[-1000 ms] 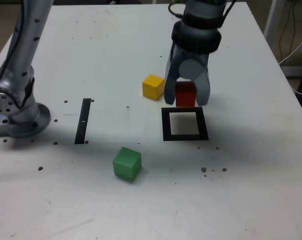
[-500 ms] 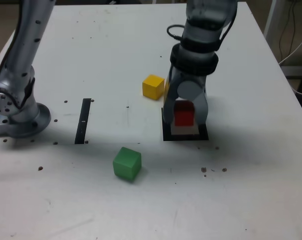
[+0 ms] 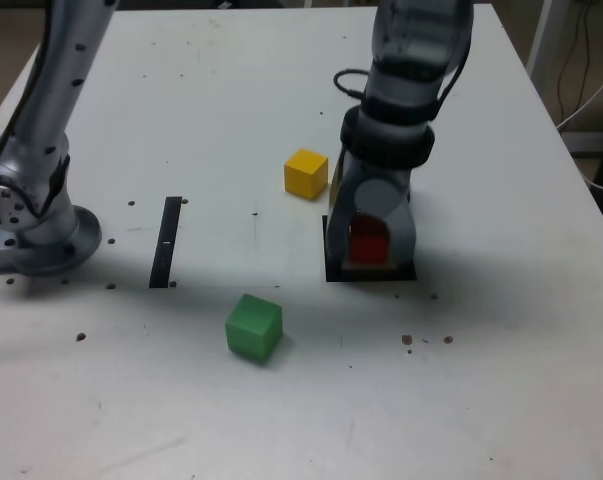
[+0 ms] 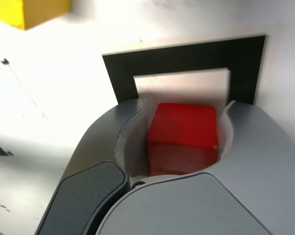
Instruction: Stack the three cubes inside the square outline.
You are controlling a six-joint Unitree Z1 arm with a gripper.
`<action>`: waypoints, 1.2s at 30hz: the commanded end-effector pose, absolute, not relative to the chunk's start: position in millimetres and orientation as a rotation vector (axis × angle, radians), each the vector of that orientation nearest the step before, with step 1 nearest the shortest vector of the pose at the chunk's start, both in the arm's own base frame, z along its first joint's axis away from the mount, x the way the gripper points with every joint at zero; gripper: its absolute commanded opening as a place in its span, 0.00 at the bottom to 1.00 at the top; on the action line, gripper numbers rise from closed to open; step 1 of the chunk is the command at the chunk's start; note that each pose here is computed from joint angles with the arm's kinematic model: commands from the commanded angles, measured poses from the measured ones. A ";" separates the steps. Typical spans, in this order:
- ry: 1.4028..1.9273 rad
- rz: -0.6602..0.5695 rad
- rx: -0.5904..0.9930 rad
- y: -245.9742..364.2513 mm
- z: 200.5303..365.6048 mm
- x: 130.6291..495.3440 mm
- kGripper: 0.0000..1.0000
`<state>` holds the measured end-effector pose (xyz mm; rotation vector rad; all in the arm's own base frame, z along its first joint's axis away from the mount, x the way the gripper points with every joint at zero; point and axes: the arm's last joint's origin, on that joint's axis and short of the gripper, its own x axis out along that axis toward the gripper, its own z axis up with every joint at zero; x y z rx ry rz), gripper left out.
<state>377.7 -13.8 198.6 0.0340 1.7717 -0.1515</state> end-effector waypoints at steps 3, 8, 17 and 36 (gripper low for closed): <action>1.775 -0.149 0.035 -14.1 199.1 375.3 0.97; 1.770 -0.141 0.045 -13.4 205.5 369.6 0.99; 1.740 -0.069 0.078 -7.9 238.4 348.5 0.99; 1.758 0.012 0.055 68.6 278.7 312.0 0.99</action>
